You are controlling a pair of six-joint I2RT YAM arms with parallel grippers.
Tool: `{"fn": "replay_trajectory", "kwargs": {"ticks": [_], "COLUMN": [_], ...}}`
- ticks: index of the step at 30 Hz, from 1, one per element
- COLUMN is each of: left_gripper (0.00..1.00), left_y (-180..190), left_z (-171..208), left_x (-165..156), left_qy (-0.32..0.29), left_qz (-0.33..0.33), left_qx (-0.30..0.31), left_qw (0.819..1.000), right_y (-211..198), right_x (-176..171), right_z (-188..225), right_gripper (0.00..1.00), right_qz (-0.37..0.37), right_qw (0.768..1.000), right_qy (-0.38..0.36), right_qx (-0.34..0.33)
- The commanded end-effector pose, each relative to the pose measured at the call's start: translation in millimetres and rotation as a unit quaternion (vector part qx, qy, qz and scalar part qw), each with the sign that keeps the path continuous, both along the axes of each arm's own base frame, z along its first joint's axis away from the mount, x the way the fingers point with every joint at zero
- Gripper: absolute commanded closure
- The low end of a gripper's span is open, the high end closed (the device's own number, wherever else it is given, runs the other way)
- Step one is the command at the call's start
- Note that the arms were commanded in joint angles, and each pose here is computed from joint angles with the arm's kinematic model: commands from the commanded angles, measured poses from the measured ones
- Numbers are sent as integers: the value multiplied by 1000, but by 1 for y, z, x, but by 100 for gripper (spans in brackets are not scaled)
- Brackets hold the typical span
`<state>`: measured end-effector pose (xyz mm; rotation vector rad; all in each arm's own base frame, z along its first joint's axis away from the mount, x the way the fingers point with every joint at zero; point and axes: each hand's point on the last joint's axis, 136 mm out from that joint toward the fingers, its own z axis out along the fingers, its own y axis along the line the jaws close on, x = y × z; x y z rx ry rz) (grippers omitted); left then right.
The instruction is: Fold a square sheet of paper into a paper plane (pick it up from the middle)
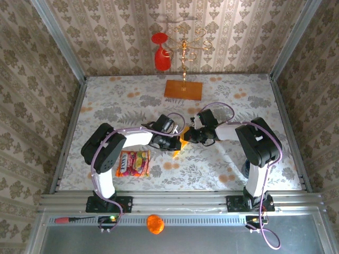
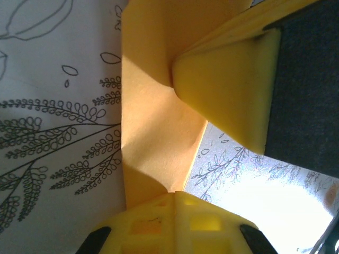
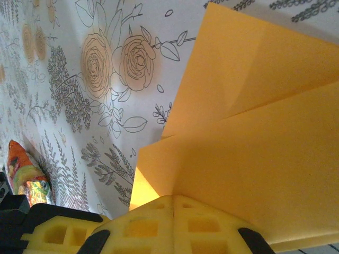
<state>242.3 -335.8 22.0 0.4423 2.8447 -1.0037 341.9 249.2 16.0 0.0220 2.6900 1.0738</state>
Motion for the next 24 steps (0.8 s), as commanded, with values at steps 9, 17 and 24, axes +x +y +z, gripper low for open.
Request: {"fn": "replay_trajectory", "kwargs": {"ticks": [9,17,24], "left_gripper": [99,99,99], "left_y": [25,28,27], "left_z": [-30,-37,-32], "left_x": [-30,-35,-32], "left_qy": [66,78,67], "left_qz": [2,6,1], "left_qx": [62,74,73], "left_qw": [996,994,995], "right_y": [-72,-99,-132], "right_x": [45,64,81], "right_z": [-18,-21,-23], "right_gripper": [100,100,100], "right_qz": [-127,-168,-216], "right_qw": [991,985,974], "right_qy": [-5,-3,10], "right_qx": [-33,-50,-63]}}
